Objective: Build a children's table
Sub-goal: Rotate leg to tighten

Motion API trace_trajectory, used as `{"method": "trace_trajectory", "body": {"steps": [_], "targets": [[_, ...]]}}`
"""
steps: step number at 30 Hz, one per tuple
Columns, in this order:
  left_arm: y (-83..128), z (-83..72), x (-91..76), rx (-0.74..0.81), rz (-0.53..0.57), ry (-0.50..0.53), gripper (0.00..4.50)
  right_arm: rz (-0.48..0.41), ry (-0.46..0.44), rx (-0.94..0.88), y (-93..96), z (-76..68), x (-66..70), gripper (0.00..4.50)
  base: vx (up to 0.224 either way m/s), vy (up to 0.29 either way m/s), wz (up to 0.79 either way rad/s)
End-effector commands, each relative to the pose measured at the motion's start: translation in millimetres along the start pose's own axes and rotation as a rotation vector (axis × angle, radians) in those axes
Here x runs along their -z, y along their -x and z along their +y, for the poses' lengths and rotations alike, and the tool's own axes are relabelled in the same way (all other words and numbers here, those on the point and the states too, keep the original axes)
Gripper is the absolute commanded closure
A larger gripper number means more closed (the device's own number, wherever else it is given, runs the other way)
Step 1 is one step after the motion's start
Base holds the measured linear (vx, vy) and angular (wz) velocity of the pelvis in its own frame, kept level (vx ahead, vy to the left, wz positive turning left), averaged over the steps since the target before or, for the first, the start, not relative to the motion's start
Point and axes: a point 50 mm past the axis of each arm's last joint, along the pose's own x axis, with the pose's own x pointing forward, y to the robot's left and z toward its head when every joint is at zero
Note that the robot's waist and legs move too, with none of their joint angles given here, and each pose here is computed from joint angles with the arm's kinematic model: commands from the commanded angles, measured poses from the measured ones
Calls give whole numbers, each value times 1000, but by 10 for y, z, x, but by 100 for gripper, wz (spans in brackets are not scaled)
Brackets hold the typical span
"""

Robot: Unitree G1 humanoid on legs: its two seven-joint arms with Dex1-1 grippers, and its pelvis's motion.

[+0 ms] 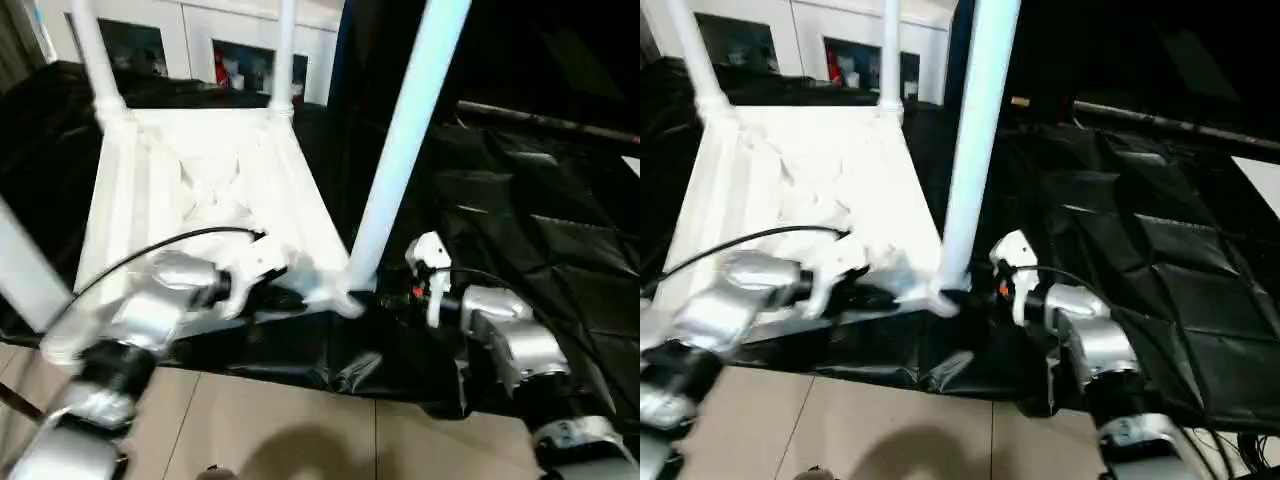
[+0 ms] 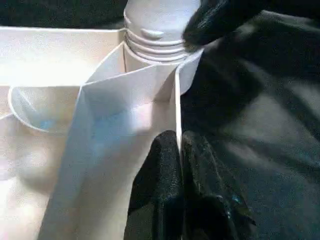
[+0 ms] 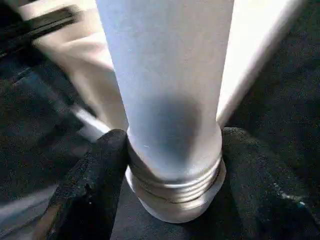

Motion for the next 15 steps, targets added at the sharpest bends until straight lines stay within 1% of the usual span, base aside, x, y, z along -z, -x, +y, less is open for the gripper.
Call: {"method": "trace_trajectory", "body": {"steps": [1,2,3,4,6,9,10,12,13,14,15], "targets": [[-221,-21,-106,-78,-72,42,450,54,-58,65,-103,58,136,185,0,0,0],[-221,-21,-106,-78,-72,42,450,54,-58,65,-103,58,136,185,0,0,0],[-401,13,-191,-188,-69,91,450,44,-111,211,-226,77,138,185,0,0,0],[-412,14,-198,-193,-69,94,450,43,-110,219,-235,80,136,185,0,0,0],[-528,8,-273,-240,-70,105,450,27,-98,289,-349,134,95,185,0,0,0],[-599,-1,-343,-254,-71,79,450,-46,-84,197,-503,307,-24,185,0,0,0],[-606,1,-352,-255,-73,73,450,-61,-84,169,-527,344,-44,185,0,0,0],[-606,-2,-362,-243,-72,49,450,-79,-37,90,-550,432,-79,185,0,0,0],[-594,-10,-364,-221,-80,36,450,-84,-26,59,-540,450,-83,150,0,0,0],[-574,-13,-356,-199,-82,21,450,-93,-28,37,-519,447,-88,130,0,0,0],[-555,-12,-347,-186,-82,10,450,-97,-34,24,-497,436,-89,130,0,0,0]]}}
